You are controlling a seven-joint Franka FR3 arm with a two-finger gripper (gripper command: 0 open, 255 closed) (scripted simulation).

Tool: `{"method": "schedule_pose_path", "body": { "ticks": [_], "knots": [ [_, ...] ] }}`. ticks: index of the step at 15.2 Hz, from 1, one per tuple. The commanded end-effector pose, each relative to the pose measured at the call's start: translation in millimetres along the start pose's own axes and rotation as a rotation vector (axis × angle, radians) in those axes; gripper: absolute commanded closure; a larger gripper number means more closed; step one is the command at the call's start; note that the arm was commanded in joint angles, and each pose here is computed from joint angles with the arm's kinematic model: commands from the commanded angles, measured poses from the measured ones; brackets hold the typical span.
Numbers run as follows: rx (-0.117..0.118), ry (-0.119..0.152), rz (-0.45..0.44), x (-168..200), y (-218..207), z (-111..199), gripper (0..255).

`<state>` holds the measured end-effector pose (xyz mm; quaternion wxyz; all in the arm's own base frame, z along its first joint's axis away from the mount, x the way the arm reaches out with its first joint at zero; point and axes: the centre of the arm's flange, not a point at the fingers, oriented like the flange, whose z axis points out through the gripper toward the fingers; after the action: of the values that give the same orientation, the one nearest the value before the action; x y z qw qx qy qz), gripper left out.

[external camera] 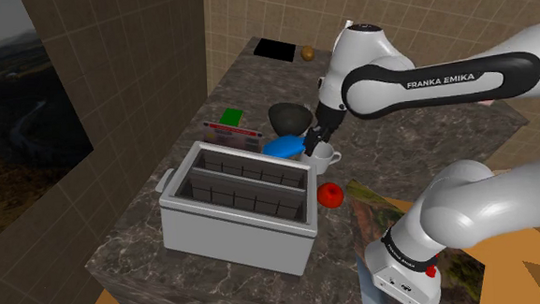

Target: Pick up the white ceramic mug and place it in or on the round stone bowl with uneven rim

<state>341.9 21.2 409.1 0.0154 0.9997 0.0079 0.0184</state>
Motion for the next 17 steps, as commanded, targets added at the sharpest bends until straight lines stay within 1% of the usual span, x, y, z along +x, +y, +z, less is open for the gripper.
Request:
{"method": "schedule_pose_path", "body": {
  "ticks": [1, 2, 10, 17],
  "knots": [
    [-0.013, 0.010, 0.008, 6, 3, 25, 0],
    [-0.017, 0.013, 0.010, 8, 4, 33, 0],
    [-0.017, 0.013, 0.010, 8, 4, 73, 0],
    [-0.017, 0.013, 0.010, 8, 4, 73, 0]
  ]
}}
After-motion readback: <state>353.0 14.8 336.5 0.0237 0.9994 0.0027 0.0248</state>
